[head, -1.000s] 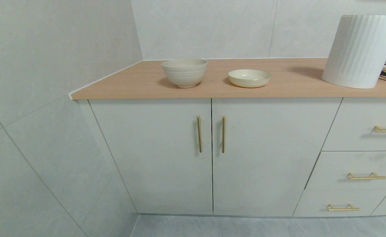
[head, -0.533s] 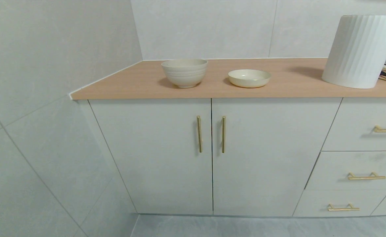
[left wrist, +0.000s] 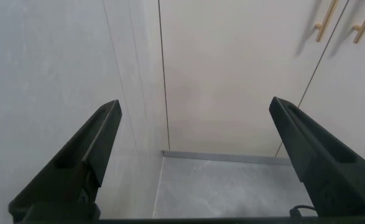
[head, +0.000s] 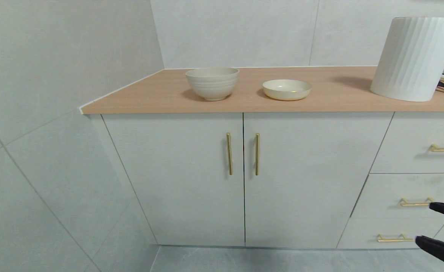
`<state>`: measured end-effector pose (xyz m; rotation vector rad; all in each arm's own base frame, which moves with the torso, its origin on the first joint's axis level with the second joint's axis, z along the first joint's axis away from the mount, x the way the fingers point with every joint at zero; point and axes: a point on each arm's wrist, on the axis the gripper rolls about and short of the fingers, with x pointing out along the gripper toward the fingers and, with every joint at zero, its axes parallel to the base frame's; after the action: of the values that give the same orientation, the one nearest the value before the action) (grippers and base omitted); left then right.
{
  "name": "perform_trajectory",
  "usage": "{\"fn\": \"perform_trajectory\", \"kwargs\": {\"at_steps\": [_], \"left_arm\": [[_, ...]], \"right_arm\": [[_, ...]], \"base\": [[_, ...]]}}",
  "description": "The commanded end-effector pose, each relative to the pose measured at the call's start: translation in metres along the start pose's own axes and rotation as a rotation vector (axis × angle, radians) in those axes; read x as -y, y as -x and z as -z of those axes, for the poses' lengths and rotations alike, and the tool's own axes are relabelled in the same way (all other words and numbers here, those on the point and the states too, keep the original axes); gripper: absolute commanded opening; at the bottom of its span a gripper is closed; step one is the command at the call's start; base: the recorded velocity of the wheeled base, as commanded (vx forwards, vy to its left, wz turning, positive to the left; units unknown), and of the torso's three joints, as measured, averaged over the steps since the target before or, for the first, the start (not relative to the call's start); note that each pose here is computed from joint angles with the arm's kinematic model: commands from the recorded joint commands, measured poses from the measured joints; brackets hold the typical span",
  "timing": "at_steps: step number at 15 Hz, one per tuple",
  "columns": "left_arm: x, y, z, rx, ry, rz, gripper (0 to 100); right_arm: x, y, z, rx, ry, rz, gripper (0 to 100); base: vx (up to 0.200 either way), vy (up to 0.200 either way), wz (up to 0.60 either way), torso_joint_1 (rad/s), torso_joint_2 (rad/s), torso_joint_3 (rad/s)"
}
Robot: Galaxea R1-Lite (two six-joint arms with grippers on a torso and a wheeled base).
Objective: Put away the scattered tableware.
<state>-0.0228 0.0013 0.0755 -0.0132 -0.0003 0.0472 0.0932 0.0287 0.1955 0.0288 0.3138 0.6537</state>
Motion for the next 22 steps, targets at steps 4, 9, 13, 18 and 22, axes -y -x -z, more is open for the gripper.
{"fn": "perform_trajectory", "kwargs": {"at_steps": [4, 9, 13, 18, 22], "left_arm": [[0.000, 0.000, 0.000, 0.002, 0.001, 0.000, 100], [0.000, 0.000, 0.000, 0.002, 0.001, 0.000, 100], [0.000, 0.000, 0.000, 0.000, 0.001, 0.000, 100], [0.000, 0.000, 0.000, 0.000, 0.001, 0.000, 100], [0.000, 0.000, 0.000, 0.002, 0.001, 0.001, 100]], "right_arm": [[0.016, -0.173, -0.028, -0.142, -0.006, -0.180, 100], [0.001, -0.240, -0.037, -0.058, -0.038, -0.173, 100], [-0.003, -0.276, -0.045, -0.048, -0.079, -0.149, 100], [-0.002, -0.298, -0.052, -0.024, -0.237, -0.113, 100], [0.002, -0.319, -0.044, -0.018, -0.250, -0.064, 100]], "base": [[0.000, 0.000, 0.00, 0.000, 0.00, 0.000], [0.000, 0.000, 0.00, 0.000, 0.00, 0.000], [0.000, 0.000, 0.00, 0.000, 0.00, 0.000], [0.000, 0.000, 0.00, 0.000, 0.00, 0.000], [0.000, 0.000, 0.00, 0.000, 0.00, 0.000]]}}
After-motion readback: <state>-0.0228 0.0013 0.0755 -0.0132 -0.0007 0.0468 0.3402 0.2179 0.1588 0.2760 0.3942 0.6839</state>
